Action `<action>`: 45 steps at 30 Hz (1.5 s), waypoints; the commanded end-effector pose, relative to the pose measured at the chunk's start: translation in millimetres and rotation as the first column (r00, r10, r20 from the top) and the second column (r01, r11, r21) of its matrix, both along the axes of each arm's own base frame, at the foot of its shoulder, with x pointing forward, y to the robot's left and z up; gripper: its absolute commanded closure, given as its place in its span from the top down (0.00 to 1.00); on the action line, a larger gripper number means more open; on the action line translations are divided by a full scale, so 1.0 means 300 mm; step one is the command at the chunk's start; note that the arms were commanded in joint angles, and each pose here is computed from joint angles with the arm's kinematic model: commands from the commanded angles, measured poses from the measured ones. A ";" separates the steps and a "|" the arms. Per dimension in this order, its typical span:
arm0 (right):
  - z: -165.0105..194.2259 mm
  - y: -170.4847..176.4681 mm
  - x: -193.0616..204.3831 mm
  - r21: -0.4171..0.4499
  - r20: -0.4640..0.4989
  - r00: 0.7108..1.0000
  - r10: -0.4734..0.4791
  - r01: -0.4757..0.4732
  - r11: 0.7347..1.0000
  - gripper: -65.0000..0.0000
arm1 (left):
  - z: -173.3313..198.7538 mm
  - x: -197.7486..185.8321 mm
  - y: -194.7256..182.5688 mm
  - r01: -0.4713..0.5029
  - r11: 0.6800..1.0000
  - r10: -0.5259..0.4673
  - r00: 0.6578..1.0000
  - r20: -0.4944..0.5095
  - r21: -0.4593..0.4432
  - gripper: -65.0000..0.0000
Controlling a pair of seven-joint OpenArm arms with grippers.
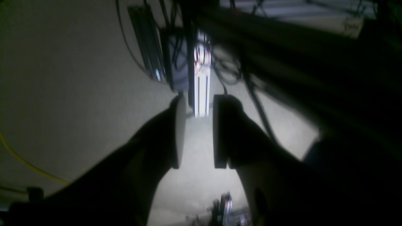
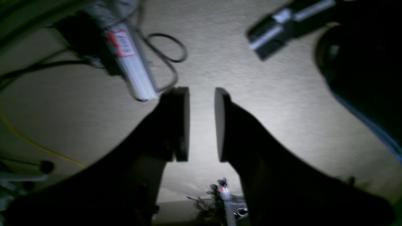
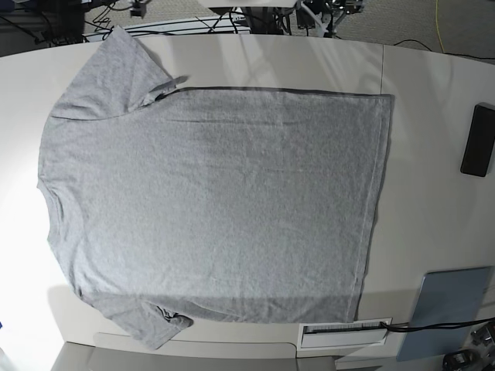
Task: Fold the T-shirt properly
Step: 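Move both grippers from rest toward the grey T-shirt's side edge, then grasp the hem corner of the shirt with the left gripper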
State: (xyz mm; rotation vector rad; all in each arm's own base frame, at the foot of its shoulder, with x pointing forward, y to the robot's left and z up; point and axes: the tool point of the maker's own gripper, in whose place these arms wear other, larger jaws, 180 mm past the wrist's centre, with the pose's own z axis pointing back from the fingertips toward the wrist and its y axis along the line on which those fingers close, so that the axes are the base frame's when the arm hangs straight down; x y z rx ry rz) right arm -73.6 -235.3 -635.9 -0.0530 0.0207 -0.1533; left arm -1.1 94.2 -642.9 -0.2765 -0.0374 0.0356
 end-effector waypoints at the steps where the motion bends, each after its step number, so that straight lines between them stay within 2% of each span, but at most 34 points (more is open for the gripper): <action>1: 0.020 -0.037 -0.008 -0.010 0.011 1.000 0.003 -0.002 1.000 0.22 | 0.011 0.001 0.024 -0.009 1.000 0.009 1.000 0.006 -0.003 0.25; 5: 0.092 -0.099 -0.039 -0.040 0.019 0.994 0.111 -0.110 0.993 0.22 | 0.059 -0.018 0.081 -0.036 0.999 0.036 0.999 0.000 -0.017 0.25; 9: 0.184 -0.123 -0.052 -0.045 0.037 0.970 0.240 -0.239 0.970 0.22 | 0.130 -0.042 0.148 -0.047 0.999 0.048 0.999 0.013 -0.022 0.25; 15: 0.377 -0.115 -0.011 -0.032 0.143 0.933 0.331 -0.330 0.943 0.22 | 0.289 -0.075 0.237 0.014 1.000 -0.012 0.996 0.084 -0.014 0.25; 18: 0.498 -0.122 0.043 -0.051 0.189 0.885 0.425 -0.423 0.905 0.22 | 0.393 -0.060 0.277 0.107 0.994 -0.107 0.983 0.150 0.006 0.25; 20: 0.575 -0.131 0.094 -0.078 0.217 0.847 0.485 -0.480 0.874 0.22 | 0.461 -0.031 0.298 0.192 0.981 -0.196 0.961 0.197 0.037 0.25; 22: 0.647 -0.150 0.152 -0.117 0.236 0.813 0.531 -0.519 0.847 0.22 | 0.527 0.009 0.315 0.300 0.949 -0.314 0.918 0.244 0.093 0.25; 24: 0.713 -0.178 0.216 -0.168 0.242 0.788 0.567 -0.541 0.824 0.22 | 0.596 0.070 0.319 0.397 0.904 -0.427 0.855 0.296 0.156 0.25; 28: 0.845 -0.228 0.369 -0.286 0.267 0.728 0.631 -0.565 0.774 0.22 | 0.736 0.229 0.307 0.530 0.789 -0.614 0.684 0.394 0.311 0.25; 31: 0.944 -0.250 0.483 -0.378 0.301 0.666 0.683 -0.574 0.726 0.22 | 0.825 0.342 0.301 0.570 0.696 -0.718 0.549 0.428 0.437 0.25; 32: 0.974 -0.253 0.515 -0.404 0.309 0.646 0.697 -0.574 0.712 0.22 | 0.845 0.375 0.304 0.571 0.672 -0.740 0.515 0.431 0.472 0.25; 34: 1.028 -0.265 0.564 -0.457 0.310 0.619 0.722 -0.569 0.684 0.22 | 0.867 0.431 0.317 0.563 0.642 -0.767 0.474 0.432 0.521 0.25; 36: 1.076 -0.271 0.601 -0.504 0.310 0.593 0.743 -0.560 0.657 0.22 | 0.881 0.477 0.326 0.551 0.628 -0.779 0.451 0.436 0.550 0.25; 39: 1.127 -0.262 0.637 -0.545 0.319 0.561 0.764 -0.551 0.632 0.22 | 0.891 0.526 0.305 0.575 0.596 -0.802 0.384 0.459 0.560 0.34; 41: 1.144 -0.250 0.650 -0.560 0.320 0.542 0.777 -0.553 0.617 0.22 | 0.897 0.561 0.294 0.578 0.588 -0.804 0.341 0.487 0.565 0.40; 45: 1.158 -0.251 0.657 -0.585 0.295 0.525 0.798 -0.561 0.586 0.22 | 0.896 0.619 0.317 0.566 0.576 -0.813 0.324 0.483 0.589 0.42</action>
